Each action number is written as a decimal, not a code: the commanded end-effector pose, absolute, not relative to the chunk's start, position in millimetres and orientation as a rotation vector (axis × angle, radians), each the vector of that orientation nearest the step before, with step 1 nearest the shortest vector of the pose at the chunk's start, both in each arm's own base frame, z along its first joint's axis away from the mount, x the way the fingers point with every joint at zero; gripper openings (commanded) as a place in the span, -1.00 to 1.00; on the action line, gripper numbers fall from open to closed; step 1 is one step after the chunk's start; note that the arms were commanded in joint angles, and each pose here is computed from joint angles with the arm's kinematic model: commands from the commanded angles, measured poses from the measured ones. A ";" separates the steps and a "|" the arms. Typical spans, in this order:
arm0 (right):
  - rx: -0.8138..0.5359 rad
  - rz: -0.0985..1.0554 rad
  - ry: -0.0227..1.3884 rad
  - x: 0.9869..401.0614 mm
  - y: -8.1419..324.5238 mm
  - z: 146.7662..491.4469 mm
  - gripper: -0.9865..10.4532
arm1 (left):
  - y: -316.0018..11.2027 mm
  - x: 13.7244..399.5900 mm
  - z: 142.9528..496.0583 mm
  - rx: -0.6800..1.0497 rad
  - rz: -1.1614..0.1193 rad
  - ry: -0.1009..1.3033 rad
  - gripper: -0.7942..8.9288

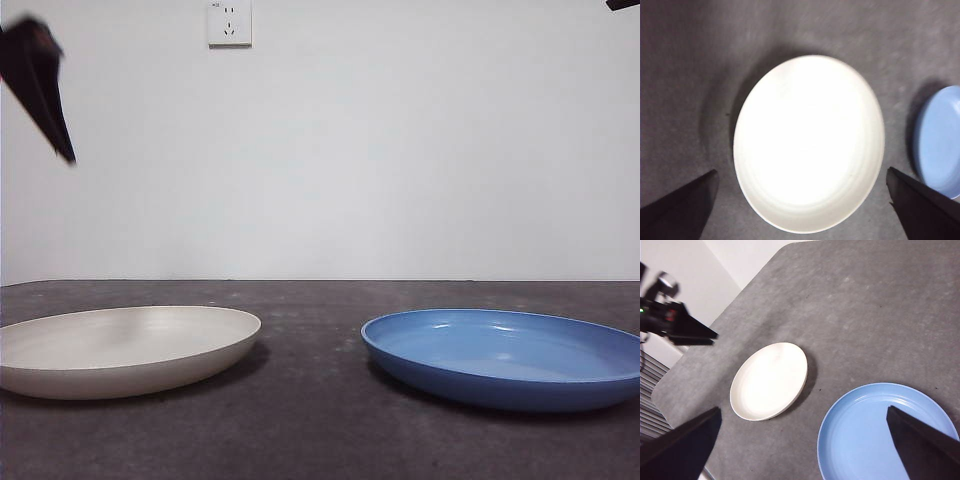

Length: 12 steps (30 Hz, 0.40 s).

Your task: Pick up the white plate, put it on the blue plate, put it on desk

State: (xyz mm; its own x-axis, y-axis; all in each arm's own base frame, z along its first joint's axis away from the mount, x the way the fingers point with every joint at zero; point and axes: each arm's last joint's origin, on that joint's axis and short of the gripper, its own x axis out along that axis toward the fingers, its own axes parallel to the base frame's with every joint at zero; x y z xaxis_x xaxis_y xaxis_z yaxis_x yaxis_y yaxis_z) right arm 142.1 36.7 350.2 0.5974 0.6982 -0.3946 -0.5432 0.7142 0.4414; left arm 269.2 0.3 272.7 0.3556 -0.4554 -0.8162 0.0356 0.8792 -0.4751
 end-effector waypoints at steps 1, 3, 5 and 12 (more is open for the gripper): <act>0.274 0.747 0.561 142.2 37.5 355.4 0.28 | 1.6 286.6 256.0 -0.401 -0.349 1.218 0.38; 0.274 0.746 0.561 142.2 37.5 355.4 0.28 | 1.9 296.5 240.1 -0.419 -0.352 1.263 0.38; 0.274 0.746 0.561 142.2 37.5 355.4 0.28 | 1.7 303.3 227.8 -0.443 -0.370 1.294 0.38; 0.274 0.746 0.562 142.2 37.5 355.4 0.28 | 2.0 320.3 196.5 -0.471 -0.377 1.348 0.36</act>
